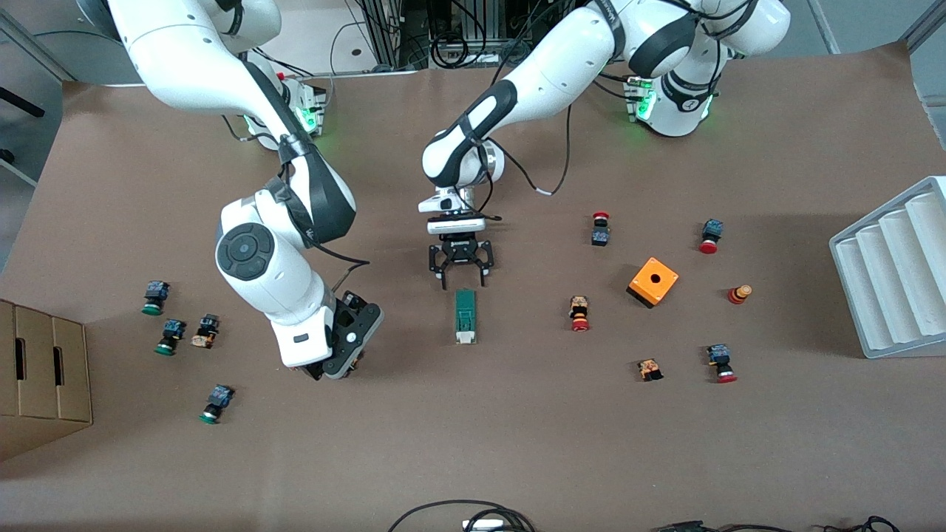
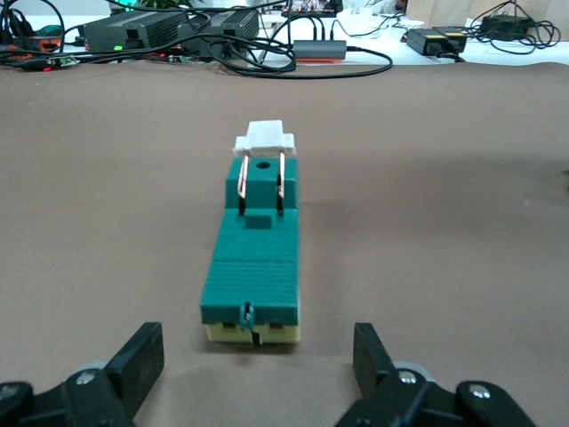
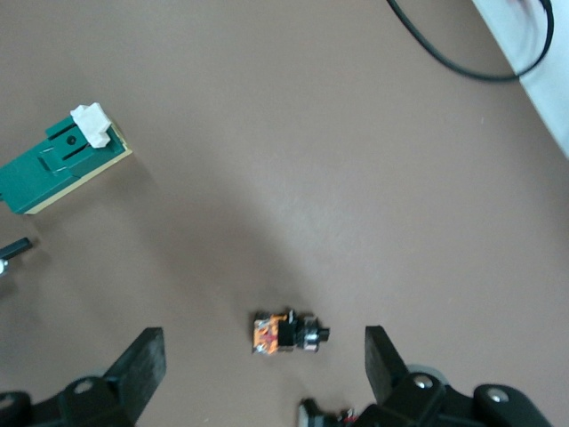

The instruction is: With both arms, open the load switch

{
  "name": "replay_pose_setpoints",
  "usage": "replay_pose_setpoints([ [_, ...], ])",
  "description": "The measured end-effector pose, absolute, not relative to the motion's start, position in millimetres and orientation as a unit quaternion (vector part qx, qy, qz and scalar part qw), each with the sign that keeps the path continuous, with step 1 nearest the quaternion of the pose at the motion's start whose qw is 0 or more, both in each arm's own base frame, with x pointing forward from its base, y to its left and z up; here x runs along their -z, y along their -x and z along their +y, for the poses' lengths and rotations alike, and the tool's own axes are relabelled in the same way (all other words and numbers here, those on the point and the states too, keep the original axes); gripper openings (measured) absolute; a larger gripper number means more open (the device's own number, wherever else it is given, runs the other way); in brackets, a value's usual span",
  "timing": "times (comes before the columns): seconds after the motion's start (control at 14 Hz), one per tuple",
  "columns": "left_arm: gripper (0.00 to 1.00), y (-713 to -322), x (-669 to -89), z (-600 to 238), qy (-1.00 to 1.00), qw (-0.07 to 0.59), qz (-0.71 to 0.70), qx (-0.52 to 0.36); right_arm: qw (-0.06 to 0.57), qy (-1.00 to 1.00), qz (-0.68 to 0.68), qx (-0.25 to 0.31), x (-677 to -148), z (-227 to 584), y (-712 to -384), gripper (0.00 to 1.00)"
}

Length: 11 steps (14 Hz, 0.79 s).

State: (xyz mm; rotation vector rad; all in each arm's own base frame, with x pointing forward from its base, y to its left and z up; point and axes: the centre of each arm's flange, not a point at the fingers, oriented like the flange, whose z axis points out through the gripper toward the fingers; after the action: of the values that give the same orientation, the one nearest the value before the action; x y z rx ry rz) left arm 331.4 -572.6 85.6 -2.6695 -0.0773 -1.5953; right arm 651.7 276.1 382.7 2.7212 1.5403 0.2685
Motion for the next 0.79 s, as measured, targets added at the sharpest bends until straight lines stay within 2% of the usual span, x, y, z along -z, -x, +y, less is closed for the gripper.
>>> replay_pose_setpoints([
  [0.36, 0.95, -332.7, -75.4, -570.3, 0.848, 0.02, -0.013, 0.53, 0.004, -0.839, 0.533, -0.107, -388.6, 314.8, -652.3, 1.0],
  [0.79, 0.95, -330.9, -72.9, -570.7, 0.844, 0.019, -0.019, 0.536, 0.012, -0.797, 0.593, -0.114, -349.7, 394.4, -638.5, 1.0],
])
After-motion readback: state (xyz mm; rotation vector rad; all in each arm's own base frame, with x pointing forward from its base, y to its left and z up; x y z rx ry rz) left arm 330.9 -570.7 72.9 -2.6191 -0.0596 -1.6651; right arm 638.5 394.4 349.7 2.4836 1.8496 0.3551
